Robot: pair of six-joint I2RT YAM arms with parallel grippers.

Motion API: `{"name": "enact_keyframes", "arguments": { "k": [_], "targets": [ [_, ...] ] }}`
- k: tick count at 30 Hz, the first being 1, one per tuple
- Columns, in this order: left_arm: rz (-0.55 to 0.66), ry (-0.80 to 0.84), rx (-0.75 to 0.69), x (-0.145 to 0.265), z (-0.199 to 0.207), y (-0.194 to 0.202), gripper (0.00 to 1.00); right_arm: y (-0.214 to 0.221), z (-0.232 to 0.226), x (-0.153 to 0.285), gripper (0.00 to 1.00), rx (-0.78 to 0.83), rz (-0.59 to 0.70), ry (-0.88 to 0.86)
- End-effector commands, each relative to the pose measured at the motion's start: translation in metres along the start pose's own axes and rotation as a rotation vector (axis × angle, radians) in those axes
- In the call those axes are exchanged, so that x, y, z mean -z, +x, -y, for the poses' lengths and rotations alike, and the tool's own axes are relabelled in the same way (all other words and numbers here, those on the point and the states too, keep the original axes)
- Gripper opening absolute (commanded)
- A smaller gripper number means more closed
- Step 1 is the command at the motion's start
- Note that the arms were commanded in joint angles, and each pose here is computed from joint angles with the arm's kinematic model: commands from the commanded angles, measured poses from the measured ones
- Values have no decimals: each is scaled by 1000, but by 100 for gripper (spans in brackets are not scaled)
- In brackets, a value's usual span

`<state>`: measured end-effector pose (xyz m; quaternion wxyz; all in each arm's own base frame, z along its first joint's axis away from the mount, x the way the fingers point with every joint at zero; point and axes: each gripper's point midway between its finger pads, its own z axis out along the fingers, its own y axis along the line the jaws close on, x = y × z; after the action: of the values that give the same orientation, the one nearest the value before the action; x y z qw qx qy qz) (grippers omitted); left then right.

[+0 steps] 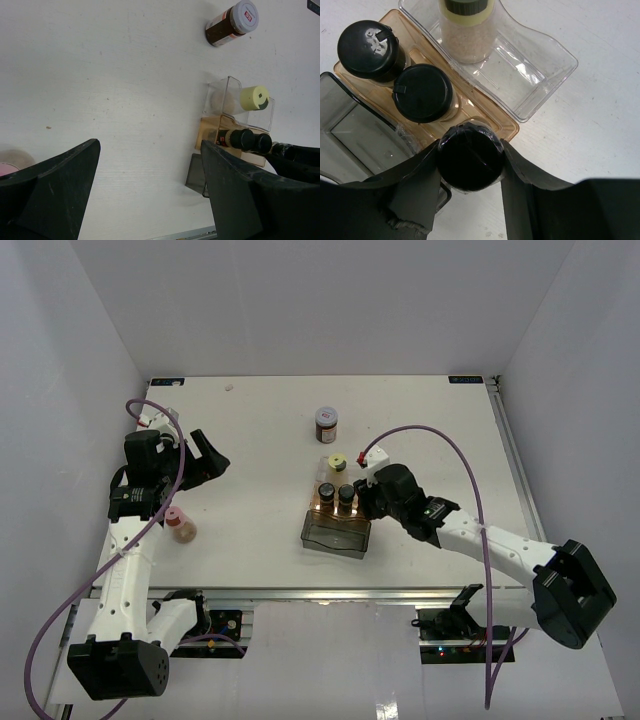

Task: Organize the condiment bottles

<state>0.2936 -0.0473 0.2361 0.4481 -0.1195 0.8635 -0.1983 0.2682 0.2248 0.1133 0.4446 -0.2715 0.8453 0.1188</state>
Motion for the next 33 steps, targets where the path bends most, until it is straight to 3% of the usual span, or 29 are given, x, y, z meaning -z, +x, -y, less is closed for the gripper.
{"name": "enact_keyframes", "arguments": {
  "k": [1, 14, 25, 33],
  "targets": [
    [30, -6, -8, 2, -1, -5, 92, -9, 3, -6, 42, -21, 50, 11],
    [31, -12, -3, 1, -1, -8, 92, -5, 6, -10, 63, -30, 36, 14],
    [19, -8, 0, -3, -2, -7, 92, -20, 13, 9, 65, -33, 20, 42],
    [14, 104, 31, -8, 14, 3, 92, -79, 17, 25, 74, -37, 102, 52]
  ]
}}
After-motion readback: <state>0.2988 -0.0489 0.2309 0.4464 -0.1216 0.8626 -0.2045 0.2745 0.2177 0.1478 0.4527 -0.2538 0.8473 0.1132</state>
